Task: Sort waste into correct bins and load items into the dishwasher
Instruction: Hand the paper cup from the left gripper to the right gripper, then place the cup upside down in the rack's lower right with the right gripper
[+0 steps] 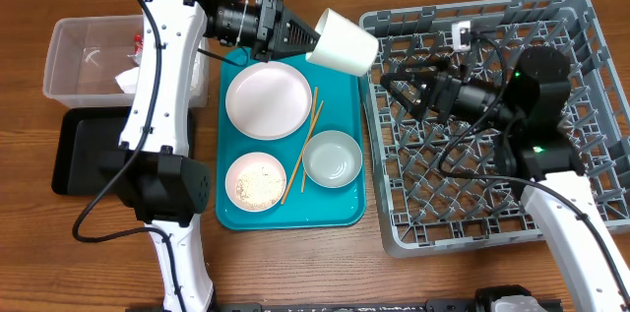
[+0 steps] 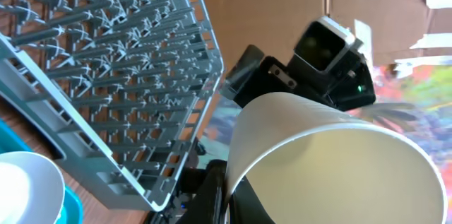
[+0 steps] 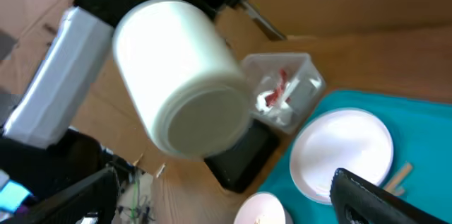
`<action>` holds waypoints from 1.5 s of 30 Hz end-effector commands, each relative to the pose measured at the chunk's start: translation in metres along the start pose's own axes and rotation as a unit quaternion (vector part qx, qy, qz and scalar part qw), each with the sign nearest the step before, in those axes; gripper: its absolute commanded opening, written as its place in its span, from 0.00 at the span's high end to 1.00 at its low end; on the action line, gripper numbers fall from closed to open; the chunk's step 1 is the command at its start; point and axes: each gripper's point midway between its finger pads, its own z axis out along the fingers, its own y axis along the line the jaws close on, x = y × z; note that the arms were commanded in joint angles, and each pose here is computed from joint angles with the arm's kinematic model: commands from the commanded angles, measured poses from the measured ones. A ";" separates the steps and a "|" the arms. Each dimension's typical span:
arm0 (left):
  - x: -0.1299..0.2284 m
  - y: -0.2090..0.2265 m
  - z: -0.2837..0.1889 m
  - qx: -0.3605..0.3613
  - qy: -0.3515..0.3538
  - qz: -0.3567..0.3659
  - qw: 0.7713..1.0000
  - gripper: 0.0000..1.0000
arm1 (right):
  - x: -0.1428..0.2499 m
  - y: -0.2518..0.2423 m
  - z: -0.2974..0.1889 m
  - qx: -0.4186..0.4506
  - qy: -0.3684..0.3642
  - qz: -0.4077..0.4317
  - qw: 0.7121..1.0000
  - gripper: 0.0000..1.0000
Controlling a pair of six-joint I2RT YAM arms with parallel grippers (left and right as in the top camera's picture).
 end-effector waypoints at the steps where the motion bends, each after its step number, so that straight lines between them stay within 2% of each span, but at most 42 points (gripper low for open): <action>1: 0.002 -0.003 0.006 0.044 0.002 0.012 0.999 0.96 | -0.008 0.018 0.005 -0.029 -0.003 -0.041 0.999 0.02; 17: 0.016 -0.015 0.037 0.068 0.039 0.008 0.997 0.96 | -0.014 0.012 0.030 -0.069 -0.010 -0.034 0.997 0.01; 25: 0.018 -0.016 0.040 0.067 0.044 0.009 0.997 0.96 | -0.019 0.022 0.029 -0.090 -0.017 -0.049 0.995 0.13; 34: 0.018 -0.015 0.041 0.064 0.045 0.009 0.997 0.96 | -0.020 0.024 0.028 -0.093 -0.019 -0.054 0.994 0.37; 35: 0.018 -0.014 0.041 0.063 0.045 0.009 0.997 0.89 | -0.020 0.024 0.028 -0.093 -0.019 -0.055 0.994 0.38; 36: 0.018 -0.014 0.041 0.062 0.045 0.009 0.997 0.74 | -0.020 0.024 0.028 -0.093 -0.019 -0.054 0.994 0.41; 38: 0.018 -0.014 0.041 0.062 0.044 0.011 0.997 0.56 | -0.022 0.022 0.026 -0.090 -0.021 -0.052 0.994 0.43; 41: 0.011 -0.010 0.033 0.059 0.031 0.023 0.998 0.43 | -0.026 0.014 0.018 -0.081 -0.024 -0.037 0.996 0.45; 45: -0.006 0.019 0.002 0.000 -0.006 0.043 0.999 0.30 | -0.018 -0.008 0.009 -0.043 -0.010 0.016 0.999 0.45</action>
